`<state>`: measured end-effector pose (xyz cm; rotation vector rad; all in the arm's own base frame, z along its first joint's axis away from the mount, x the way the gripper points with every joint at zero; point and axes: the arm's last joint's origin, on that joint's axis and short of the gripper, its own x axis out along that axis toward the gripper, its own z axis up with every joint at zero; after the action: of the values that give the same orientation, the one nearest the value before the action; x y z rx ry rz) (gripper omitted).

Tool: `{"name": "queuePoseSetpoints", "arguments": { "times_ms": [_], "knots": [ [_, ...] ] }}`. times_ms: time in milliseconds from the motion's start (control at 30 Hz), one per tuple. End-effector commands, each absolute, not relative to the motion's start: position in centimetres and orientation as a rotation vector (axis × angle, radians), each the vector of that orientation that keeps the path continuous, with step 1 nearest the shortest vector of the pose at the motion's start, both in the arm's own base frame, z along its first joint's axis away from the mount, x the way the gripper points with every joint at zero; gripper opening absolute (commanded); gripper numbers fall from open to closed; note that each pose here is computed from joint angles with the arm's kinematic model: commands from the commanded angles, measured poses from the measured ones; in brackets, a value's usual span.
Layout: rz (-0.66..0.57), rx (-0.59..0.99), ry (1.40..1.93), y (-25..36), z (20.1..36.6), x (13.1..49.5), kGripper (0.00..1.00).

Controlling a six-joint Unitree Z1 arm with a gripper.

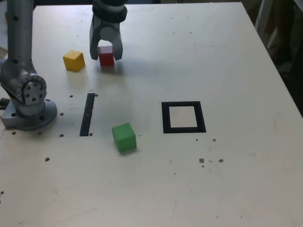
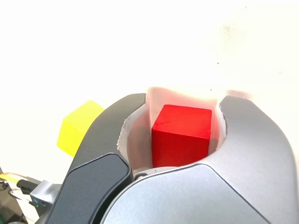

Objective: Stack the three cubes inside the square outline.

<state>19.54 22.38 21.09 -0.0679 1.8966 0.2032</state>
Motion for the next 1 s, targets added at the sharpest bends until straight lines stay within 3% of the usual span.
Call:
{"name": "queuePoseSetpoints", "arguments": {
  "times_ms": [0, 600, 967],
  "knots": [
    [0.196, -0.06, 1.885, 22.1, 21.5, 19.8, 0.31],
    [0.083, 0.056, 1.792, 12.0, 25.9, 26.1, 0.31],
    [0.055, 0.13, 1.764, 5.3, 28.1, 28.7, 0.31]
  ]
}}
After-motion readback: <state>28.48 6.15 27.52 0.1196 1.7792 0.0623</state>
